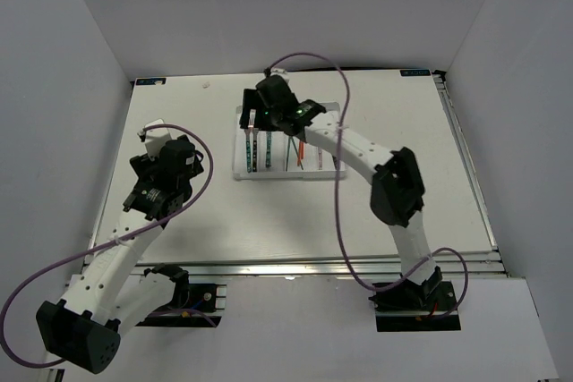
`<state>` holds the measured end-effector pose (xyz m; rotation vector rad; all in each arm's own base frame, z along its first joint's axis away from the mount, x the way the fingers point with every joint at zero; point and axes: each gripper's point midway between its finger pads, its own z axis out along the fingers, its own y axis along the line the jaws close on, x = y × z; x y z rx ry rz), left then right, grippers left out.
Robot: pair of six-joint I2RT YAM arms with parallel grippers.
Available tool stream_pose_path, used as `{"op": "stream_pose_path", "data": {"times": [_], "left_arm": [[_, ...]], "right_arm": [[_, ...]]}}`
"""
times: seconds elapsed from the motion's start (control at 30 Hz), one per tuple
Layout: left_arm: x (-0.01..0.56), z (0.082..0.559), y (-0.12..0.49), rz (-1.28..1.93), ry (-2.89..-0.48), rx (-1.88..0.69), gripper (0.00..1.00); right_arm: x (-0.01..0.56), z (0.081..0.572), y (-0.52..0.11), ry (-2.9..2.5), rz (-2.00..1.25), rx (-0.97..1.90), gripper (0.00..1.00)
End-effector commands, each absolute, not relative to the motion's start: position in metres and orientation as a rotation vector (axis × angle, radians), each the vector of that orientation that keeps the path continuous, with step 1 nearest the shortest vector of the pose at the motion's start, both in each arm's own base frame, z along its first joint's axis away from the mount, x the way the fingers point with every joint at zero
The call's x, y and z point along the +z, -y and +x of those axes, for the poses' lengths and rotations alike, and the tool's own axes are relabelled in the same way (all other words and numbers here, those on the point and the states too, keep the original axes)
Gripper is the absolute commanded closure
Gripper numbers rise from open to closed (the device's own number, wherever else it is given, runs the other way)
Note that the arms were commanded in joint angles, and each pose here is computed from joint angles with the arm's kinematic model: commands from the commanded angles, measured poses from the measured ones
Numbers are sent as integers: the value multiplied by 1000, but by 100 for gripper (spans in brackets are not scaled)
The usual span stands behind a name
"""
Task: Sort the eating utensils into containers
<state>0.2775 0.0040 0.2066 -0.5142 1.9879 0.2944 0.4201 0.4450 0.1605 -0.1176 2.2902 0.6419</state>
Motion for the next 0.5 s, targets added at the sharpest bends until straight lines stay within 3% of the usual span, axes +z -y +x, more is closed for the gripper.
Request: {"op": "stream_pose_path", "data": {"times": [0.0, 0.1, 0.13, 0.2, 0.23, 0.3, 0.47], "left_arm": [[226, 275, -17, -581, -1907, 312, 2], [240, 274, -25, -617, -1870, 309, 2], [242, 274, -28, -626, -1863, 314, 2], [253, 273, -32, -628, -1840, 327, 2], [255, 273, -34, -624, -1839, 342, 2], [264, 269, -43, -636, -1812, 400, 2], [272, 261, -50, -679, -1752, 399, 2]], "right_arm": [[268, 409, -411, -2074, -113, 661, 11], [319, 380, -349, -1969, -134, 547, 11], [298, 376, -324, -1992, -144, 416, 11], [325, 355, -281, -1923, -122, 353, 11], [301, 348, -254, -1951, -124, 228, 11], [322, 326, -215, -1896, -87, 195, 11], [300, 276, -131, -1906, -23, 16, 11]]}}
